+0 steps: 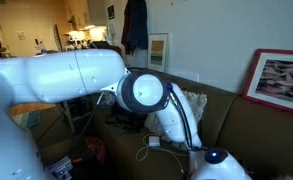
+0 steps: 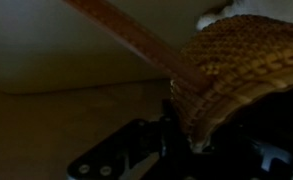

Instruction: Move the open basket bag t the side of the couch

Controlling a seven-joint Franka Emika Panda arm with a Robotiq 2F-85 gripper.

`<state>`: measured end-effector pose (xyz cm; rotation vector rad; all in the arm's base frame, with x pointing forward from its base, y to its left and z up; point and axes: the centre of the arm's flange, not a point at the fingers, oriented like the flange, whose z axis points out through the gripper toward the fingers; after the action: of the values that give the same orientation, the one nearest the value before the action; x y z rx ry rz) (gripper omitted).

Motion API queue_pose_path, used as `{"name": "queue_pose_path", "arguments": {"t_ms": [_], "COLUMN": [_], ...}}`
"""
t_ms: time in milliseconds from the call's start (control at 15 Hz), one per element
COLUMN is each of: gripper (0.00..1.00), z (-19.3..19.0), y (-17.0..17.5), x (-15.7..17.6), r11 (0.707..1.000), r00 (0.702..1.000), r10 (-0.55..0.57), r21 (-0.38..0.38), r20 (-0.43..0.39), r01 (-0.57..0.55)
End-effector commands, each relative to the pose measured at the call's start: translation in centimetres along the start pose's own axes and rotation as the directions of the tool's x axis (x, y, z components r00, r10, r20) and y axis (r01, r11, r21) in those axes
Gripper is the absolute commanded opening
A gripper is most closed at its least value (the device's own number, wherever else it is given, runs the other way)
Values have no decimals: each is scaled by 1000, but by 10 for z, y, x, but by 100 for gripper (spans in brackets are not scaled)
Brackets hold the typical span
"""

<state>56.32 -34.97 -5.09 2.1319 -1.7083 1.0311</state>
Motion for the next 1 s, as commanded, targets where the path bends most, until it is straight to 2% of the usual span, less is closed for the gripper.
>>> {"name": "queue_pose_path", "arguments": {"t_ms": [0, 933], "gripper": [4, 4], "z": [32, 29], "y": [-11, -29], "x": [-7, 7], "r11": [998, 990], "r00": [998, 993], "r10": [-43, -96], "r21": [48, 97], "r20": [-39, -70], "r01": [44, 103]}}
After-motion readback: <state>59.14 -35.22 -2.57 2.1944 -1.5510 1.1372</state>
